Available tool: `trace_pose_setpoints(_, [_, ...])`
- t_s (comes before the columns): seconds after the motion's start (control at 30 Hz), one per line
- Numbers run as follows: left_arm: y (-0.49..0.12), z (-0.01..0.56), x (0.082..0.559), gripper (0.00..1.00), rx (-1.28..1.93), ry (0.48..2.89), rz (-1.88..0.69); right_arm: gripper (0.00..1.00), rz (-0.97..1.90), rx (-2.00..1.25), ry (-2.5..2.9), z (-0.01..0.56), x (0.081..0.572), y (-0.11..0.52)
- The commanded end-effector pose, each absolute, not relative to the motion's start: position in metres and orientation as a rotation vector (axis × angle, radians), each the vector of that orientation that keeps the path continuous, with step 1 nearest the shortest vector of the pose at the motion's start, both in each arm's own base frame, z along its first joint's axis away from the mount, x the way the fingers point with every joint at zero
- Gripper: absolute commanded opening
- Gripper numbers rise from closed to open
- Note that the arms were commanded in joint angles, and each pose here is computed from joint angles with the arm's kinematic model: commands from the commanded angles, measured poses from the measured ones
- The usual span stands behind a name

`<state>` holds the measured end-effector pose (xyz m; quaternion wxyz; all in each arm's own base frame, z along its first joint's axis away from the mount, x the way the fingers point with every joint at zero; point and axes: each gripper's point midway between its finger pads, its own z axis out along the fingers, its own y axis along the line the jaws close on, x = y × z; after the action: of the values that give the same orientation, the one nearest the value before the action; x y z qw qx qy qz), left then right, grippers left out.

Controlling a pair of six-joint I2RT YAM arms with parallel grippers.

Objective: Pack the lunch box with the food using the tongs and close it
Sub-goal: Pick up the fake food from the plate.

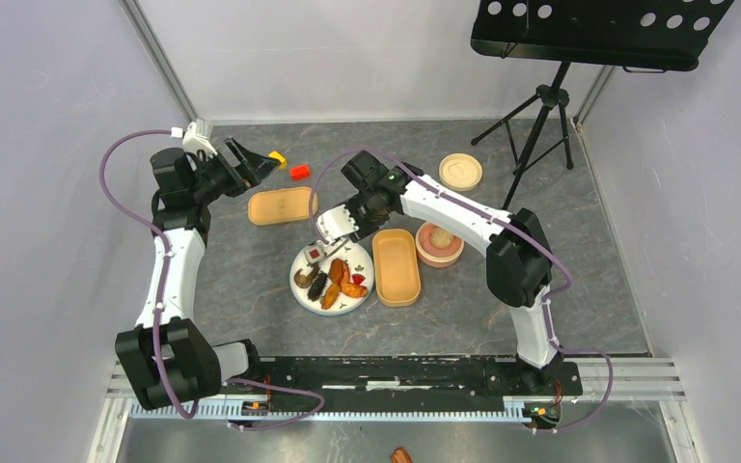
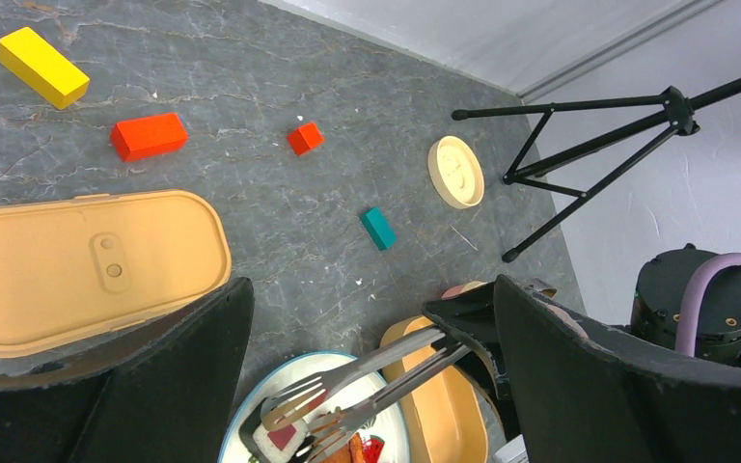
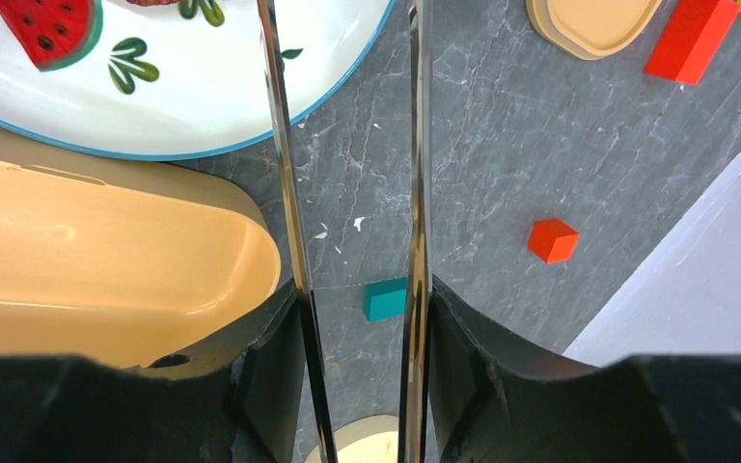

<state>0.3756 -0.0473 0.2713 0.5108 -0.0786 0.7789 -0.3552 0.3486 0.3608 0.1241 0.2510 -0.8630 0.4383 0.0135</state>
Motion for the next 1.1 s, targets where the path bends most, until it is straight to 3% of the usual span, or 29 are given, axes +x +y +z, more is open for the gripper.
trace_pose_setpoints(0.0, [-0.043, 0.282, 0.377, 1.0, -0.19, 1.83, -0.846, 0.49, 0.025, -2.326, 1.08, 0.143, 0.355, 0.381])
trace_pose_setpoints(0.27, [-0.039, 0.284, 0.373, 1.0, -0.198, 1.824, -0.838, 0.43, 0.029, -2.323, 1.087, 0.147, 0.355, 0.381])
trace_pose_setpoints(0.73, [-0.048, 0.288, 0.373, 1.0, -0.172, 1.791, -0.912, 0.32, 0.033, -2.171, 1.17, 0.207, 0.332, 0.347])
trace_pose_setpoints(1.07, [-0.053, 0.288, 0.367, 0.99, -0.14, 1.792, -0.932, 0.29, 0.074, -2.171, 1.28, 0.193, 0.301, 0.311])
